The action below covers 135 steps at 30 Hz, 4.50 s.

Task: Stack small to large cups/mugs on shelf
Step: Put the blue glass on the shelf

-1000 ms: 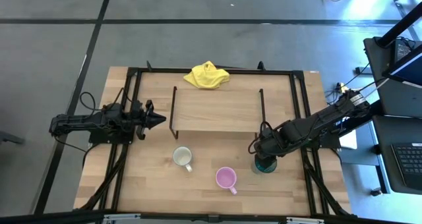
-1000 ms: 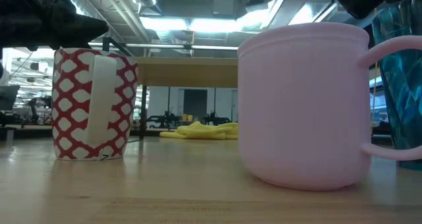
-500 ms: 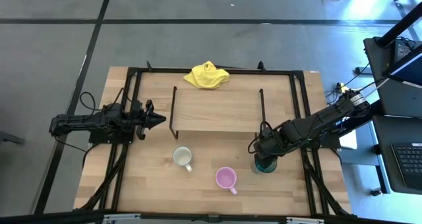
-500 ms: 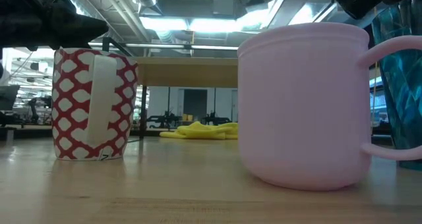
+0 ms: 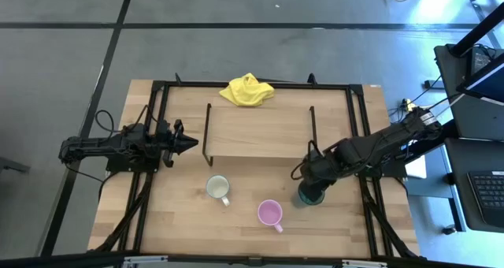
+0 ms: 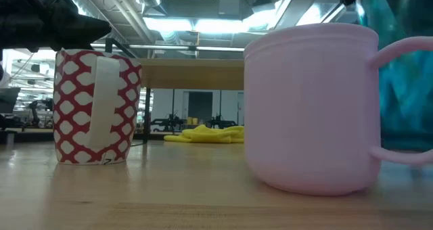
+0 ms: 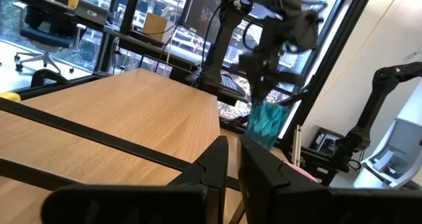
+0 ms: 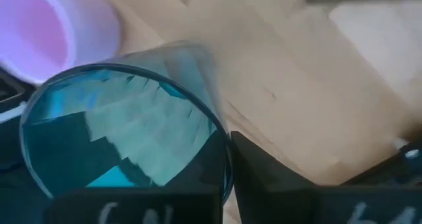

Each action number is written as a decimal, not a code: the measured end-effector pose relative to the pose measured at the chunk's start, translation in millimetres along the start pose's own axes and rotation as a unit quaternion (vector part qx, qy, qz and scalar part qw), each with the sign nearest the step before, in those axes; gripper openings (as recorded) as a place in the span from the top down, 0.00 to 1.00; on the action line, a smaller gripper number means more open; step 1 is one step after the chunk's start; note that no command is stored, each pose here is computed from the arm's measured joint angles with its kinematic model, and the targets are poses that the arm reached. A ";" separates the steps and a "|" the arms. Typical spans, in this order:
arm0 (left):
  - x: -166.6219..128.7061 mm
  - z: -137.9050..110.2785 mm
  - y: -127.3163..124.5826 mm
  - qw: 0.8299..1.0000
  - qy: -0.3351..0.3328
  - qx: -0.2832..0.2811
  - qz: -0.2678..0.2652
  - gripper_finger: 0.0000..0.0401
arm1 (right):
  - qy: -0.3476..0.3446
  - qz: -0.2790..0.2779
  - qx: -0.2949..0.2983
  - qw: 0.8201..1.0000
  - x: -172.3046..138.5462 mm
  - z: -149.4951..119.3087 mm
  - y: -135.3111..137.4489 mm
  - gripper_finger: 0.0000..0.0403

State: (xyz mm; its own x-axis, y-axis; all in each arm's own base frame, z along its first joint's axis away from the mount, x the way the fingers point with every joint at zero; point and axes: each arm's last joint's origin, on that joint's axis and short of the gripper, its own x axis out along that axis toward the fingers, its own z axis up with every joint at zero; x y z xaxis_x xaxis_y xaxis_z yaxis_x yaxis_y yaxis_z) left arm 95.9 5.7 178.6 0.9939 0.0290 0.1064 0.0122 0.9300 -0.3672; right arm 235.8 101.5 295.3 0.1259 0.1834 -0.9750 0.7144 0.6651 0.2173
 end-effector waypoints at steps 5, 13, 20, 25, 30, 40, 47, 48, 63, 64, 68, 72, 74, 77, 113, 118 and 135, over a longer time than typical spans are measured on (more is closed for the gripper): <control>0.0 0.0 0.0 1.000 0.000 0.000 0.000 0.93 | -0.050 0.011 -0.047 0.998 -50.0 4.2 4.0 0.97; 0.0 0.0 0.0 1.000 0.000 0.000 0.000 0.93 | -0.166 -0.030 -0.156 0.973 -117.6 16.7 4.9 0.93; 0.0 0.0 0.0 1.000 0.000 0.000 0.000 0.93 | -0.209 -0.027 -0.167 0.963 -142.6 62.6 -0.5 0.97; 0.0 0.0 0.0 1.000 0.000 0.000 0.000 0.93 | -0.225 -0.039 -0.145 0.963 -152.5 92.7 -15.6 0.95; 0.0 0.0 0.0 1.000 0.000 0.000 0.000 0.93 | -0.225 -0.038 -0.109 0.967 -159.2 108.1 -35.3 0.96; 0.0 0.0 0.0 1.000 0.000 0.000 0.000 0.93 | -0.234 -0.050 -0.057 0.969 -166.3 129.1 -63.0 0.96; 0.0 0.0 0.0 1.000 0.000 0.000 0.000 0.93 | -0.209 -0.007 -0.019 0.978 -164.7 134.9 -68.8 0.94; 0.0 0.0 0.0 1.000 0.000 0.000 0.000 0.93 | -0.201 -0.005 -0.013 0.979 -161.8 135.6 -68.8 0.94; 0.0 0.0 0.0 1.000 0.000 0.000 0.000 0.93 | -0.181 -0.058 0.005 0.982 -139.2 135.5 -63.8 0.94; 0.0 0.0 0.1 1.000 0.000 0.000 0.000 0.93 | -0.188 -0.055 0.007 0.981 -144.6 133.8 -63.8 0.94; 0.0 0.0 0.0 1.000 0.000 0.000 0.000 0.93 | -0.214 -0.030 0.019 0.976 -158.9 130.2 -64.0 0.97; 0.0 0.0 0.0 1.000 0.000 0.000 0.000 0.93 | -0.185 0.014 0.036 0.982 -158.2 130.9 -64.0 0.96; 0.0 0.0 0.0 1.000 0.000 0.000 0.000 0.93 | -0.177 0.023 0.040 0.983 -157.8 130.6 -63.7 0.95; 0.0 0.0 0.0 1.000 0.000 0.000 0.000 0.93 | -0.178 0.024 0.040 0.983 -157.8 130.8 -63.6 0.94; 0.0 0.0 0.0 1.000 0.000 0.000 0.000 0.93 | -0.181 -0.040 -0.241 0.953 -157.1 135.1 -66.0 0.95; 0.0 0.0 0.0 1.000 0.000 0.000 0.000 0.93 | -0.177 -0.057 -0.329 0.926 -157.0 135.0 -65.8 0.94; 0.0 0.0 0.0 1.000 0.000 0.000 0.000 0.93 | -0.250 -0.002 -0.280 0.927 -199.8 111.4 -84.5 0.94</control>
State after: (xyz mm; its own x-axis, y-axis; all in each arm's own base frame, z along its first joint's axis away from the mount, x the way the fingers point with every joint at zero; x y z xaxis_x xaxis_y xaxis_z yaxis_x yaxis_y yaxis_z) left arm 96.0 5.6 178.5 0.9940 0.0286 0.1060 0.0124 0.9299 -0.3676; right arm 226.9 -72.0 466.5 0.5278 -0.0858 -0.8451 0.2641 0.9622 0.0672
